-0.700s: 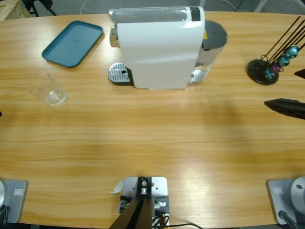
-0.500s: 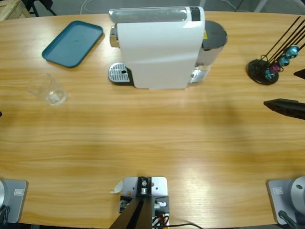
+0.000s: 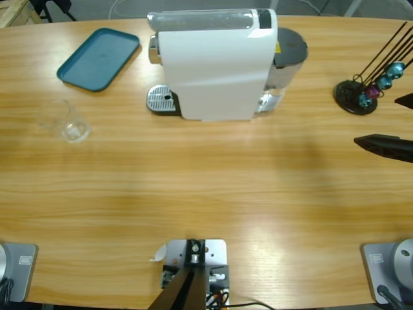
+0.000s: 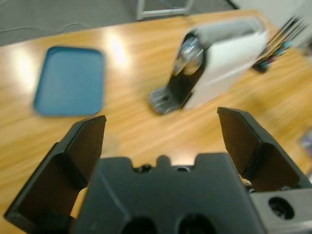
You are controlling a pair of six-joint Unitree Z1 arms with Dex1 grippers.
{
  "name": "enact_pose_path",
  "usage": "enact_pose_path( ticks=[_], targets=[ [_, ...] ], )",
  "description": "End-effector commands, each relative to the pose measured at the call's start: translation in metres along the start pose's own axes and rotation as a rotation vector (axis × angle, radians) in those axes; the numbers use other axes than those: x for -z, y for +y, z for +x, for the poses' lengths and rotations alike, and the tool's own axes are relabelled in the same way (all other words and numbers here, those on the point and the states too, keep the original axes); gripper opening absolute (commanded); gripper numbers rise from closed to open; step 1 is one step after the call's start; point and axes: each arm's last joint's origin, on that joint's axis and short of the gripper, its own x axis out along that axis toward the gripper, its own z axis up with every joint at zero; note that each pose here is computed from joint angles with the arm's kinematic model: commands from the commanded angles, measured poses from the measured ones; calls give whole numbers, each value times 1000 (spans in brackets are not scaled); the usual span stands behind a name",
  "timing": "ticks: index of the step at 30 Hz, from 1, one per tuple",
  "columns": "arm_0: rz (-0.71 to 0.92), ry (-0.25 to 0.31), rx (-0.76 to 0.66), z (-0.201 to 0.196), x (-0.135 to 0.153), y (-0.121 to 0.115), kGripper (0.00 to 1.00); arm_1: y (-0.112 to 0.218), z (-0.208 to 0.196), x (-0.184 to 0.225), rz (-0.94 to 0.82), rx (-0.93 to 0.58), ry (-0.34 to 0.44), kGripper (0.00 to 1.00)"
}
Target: Pour coffee
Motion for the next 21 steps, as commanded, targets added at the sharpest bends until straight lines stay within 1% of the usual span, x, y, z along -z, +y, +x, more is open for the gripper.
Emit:
enact_pose_path(
  ticks=[1, 5, 7, 10, 15, 17, 19, 21],
  targets=[
    [-390, 80, 81, 98, -55, 6, 1000, 2, 7, 1, -10, -5, 39, 1000],
    [-589, 80, 64, 153, -60, 17, 1000, 2, 9, 0, -11, -5, 46, 1000],
    [-616, 107, 97, 180, -63, 20, 995, 2, 11, -2, -13, -5, 57, 1000],
    [-649, 175, 146, 210, -61, 23, 963, 2, 12, -2, -13, -5, 60, 1000],
    [-669, 256, 243, 236, -54, 24, 922, 2, 11, -2, -13, -4, 59, 1000],
    [-673, 284, 277, 240, -51, 23, 842, 2, 13, -3, -13, -4, 63, 1000],
    [-678, 302, 292, 243, -49, 23, 824, 3, 14, -4, -15, -4, 71, 1000],
    [-681, 320, 312, 248, -46, 24, 747, 3, 14, -4, -15, -4, 71, 1000]
  ],
)
